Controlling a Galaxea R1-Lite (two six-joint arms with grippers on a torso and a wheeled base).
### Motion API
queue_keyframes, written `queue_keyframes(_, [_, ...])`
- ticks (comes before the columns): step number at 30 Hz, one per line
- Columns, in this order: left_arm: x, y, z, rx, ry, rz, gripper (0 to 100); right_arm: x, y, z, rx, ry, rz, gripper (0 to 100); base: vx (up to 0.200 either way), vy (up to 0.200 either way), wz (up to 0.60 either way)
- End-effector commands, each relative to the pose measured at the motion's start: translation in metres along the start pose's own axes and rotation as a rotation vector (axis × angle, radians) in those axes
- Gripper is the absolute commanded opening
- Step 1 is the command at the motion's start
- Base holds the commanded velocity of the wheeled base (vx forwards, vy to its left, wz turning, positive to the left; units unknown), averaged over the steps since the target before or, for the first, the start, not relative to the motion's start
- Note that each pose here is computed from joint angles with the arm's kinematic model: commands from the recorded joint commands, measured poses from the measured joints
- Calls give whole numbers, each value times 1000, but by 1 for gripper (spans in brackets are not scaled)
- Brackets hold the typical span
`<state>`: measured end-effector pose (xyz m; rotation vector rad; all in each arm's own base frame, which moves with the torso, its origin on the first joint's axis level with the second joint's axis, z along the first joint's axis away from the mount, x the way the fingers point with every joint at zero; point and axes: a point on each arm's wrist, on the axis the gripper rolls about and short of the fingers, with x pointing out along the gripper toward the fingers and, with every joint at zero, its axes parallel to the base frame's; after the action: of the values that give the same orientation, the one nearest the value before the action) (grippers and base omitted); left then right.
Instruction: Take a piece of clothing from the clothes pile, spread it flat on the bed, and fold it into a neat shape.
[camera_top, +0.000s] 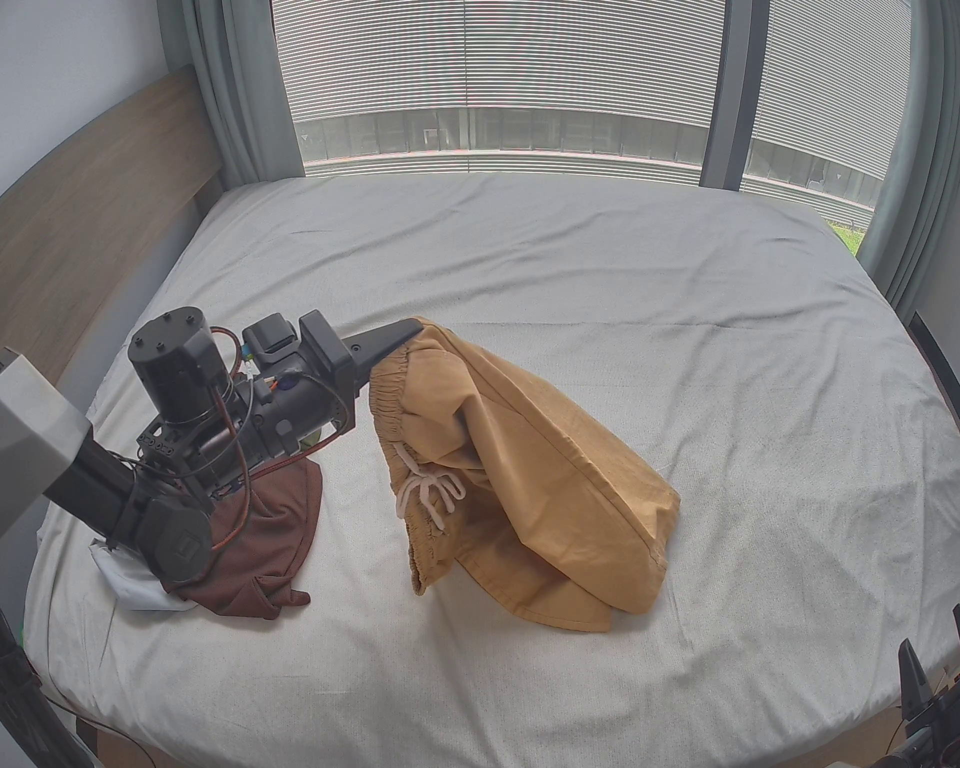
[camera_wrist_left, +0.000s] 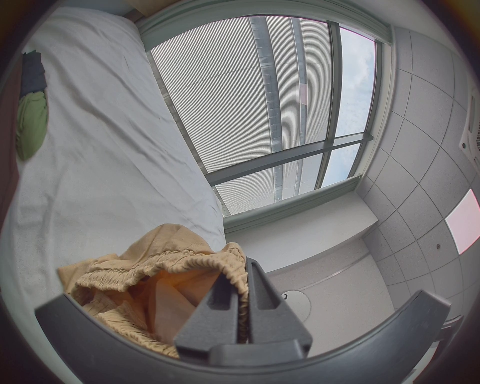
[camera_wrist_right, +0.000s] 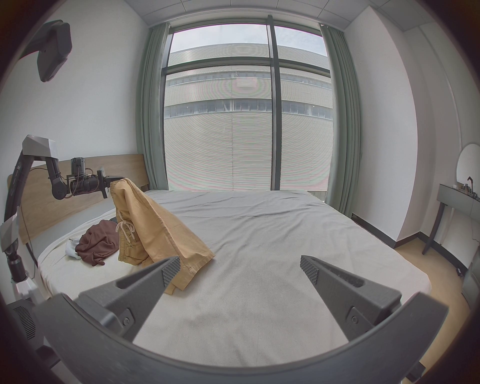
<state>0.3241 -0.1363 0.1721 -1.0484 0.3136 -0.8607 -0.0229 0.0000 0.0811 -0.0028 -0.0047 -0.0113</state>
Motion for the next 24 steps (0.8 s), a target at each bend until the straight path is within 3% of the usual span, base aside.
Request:
queue_keyframes(1, [-14, -3, 4, 5, -16, 16, 0, 0, 0, -5, 0, 3, 1, 100, 0, 0, 0])
queue_keyframes(16, [-27, 9, 12, 76, -39, 64, 0, 0, 0, -5, -2, 3, 1, 100, 0, 0, 0])
queue_keyframes(24, [-36, 17, 17, 98, 4, 70, 0, 0, 0, -5, -5, 3, 1, 100, 0, 0, 0])
